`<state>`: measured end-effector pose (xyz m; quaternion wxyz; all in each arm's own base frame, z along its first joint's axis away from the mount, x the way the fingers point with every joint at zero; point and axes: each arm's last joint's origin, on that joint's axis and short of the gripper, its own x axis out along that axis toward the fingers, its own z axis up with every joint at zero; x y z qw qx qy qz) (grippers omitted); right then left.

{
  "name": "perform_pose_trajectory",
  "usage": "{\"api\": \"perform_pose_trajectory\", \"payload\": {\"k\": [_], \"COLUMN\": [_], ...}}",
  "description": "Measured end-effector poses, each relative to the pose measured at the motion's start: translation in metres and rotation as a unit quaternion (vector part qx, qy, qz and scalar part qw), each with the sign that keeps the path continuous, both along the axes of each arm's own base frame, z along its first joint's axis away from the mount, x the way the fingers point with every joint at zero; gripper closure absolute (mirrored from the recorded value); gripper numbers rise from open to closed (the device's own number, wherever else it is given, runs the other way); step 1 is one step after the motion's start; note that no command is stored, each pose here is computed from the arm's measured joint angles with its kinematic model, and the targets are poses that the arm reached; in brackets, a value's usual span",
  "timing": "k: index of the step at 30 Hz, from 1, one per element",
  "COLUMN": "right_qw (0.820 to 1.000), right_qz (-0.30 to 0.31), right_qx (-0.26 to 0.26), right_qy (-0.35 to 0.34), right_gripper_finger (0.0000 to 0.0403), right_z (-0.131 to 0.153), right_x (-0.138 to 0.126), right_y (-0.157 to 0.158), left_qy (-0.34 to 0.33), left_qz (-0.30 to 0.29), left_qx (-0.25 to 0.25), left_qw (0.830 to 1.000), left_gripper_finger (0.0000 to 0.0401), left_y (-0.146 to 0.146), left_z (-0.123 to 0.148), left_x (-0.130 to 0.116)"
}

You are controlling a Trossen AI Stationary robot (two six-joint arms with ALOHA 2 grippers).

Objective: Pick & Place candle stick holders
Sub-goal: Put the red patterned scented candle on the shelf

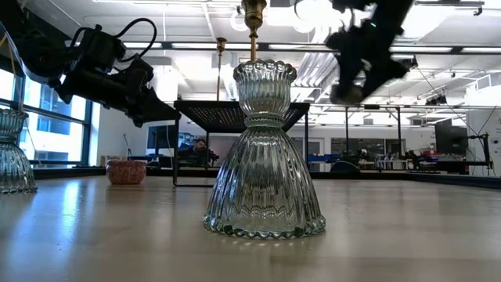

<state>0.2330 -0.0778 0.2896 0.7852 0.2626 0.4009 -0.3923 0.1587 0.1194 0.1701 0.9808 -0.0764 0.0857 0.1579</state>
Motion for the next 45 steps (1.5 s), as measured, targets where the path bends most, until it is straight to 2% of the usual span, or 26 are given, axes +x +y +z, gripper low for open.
{"api": "perform_pose_trajectory", "payload": {"k": [2,5,11,17,22,38,45], "right_qw": [1.000,0.999,0.993,0.986,0.983,0.982,0.982], "right_qz": [0.009,0.040,0.115,0.153,0.170,0.171,0.174], "right_qx": [-0.017,-0.026,-0.004,-0.017,-0.028,-0.018,-0.024], "right_qy": [-0.006,0.009,0.037,0.064,0.064,0.075,0.067], "right_gripper_finger": [0.0127,0.0128,0.0130,0.0139,0.0140,0.0139,0.0140], "right_z": [0.017,0.027,0.020,0.020,0.021,0.020,0.036], "right_x": [0.010,0.029,0.071,0.098,0.108,0.105,0.099], "right_y": [-0.020,-0.054,-0.121,-0.159,-0.168,-0.165,-0.154], "left_qy": [0.000,0.000,0.000,0.000,0.000,0.000,0.000], "left_qz": [0.000,0.000,0.000,0.000,0.000,0.000,0.000], "left_qx": [0.000,0.000,0.000,0.000,0.000,0.000,0.000], "left_qw": [1.000,1.000,1.000,1.000,1.000,1.000,1.000], "left_gripper_finger": [0.0400,0.0400,0.0400,0.0400,0.0400,0.0400,0.0400], "left_y": [0.000,0.000,0.000,0.000,0.000,0.000,0.000], "left_z": [0.000,0.000,0.000,0.000,0.000,0.000,0.000], "left_x": [0.000,0.000,0.000,0.000,0.000,0.000,0.000]}}
